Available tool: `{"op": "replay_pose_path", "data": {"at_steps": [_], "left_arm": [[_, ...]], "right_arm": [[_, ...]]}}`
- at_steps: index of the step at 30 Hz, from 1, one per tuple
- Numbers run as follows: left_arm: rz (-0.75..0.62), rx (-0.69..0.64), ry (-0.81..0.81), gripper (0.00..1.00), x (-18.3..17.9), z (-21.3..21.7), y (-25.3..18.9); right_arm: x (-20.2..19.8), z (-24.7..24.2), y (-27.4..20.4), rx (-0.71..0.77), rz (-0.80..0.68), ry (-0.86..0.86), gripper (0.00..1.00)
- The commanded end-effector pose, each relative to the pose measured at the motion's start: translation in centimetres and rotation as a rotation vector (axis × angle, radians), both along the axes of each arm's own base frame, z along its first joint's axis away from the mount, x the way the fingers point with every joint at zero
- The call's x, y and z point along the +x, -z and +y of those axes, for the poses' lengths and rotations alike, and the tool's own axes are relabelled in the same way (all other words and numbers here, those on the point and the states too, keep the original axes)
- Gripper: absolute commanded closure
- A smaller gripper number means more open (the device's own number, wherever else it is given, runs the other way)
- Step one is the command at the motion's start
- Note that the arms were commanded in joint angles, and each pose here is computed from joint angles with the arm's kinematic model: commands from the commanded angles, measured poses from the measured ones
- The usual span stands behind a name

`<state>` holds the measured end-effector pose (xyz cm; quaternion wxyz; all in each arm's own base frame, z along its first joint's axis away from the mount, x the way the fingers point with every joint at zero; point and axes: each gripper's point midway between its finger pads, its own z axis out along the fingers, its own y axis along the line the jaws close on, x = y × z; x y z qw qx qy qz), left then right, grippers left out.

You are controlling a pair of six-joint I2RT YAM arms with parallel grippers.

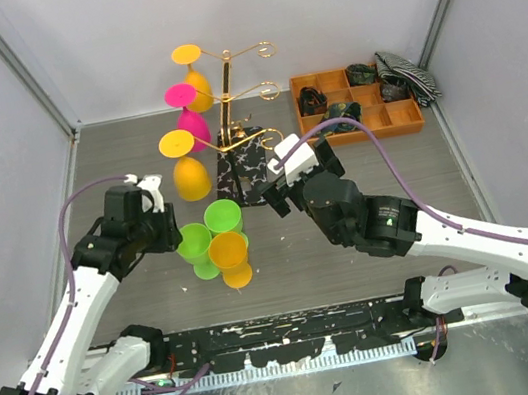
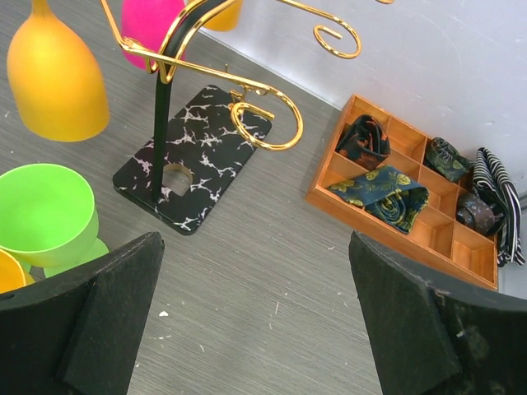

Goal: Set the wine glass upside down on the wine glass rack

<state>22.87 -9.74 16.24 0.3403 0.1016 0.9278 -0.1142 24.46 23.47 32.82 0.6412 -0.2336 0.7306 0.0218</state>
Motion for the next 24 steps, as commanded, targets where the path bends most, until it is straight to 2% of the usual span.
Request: {"op": "replay_pose_path", "data": {"at_steps": [1,8,13,18,24], "left_arm": [[-0.019,0.006,-0.007,0.6,0.8,-0.3,-0.5],[-0.035,0.006,0.01,0.82,0.7,-0.4,-0.8],[-0.074,0.073,-0.032,0.98,0.5,1.3,-1.9],[-0.151,0.19,-0.141,1.0,0.3,4.7,-4.6],[-0.379,0.288,-0.292,1.0,1.8,8.3,-11.0]], "right_arm": [[0.2,-0.4,-1.0,0.029,-0.029,0.03,0.0],[0.3,-0.4,-0.5,0.017,-0.026,0.036,0.0],[-0.1,-0.5,-0.5,0.058,-0.015,0.03,0.01],[-0.3,-1.0,-0.6,0.077,-0.011,0.037,0.01],[-0.3,-1.4,-0.9,0.09,-0.011,0.056,0.01]]}}
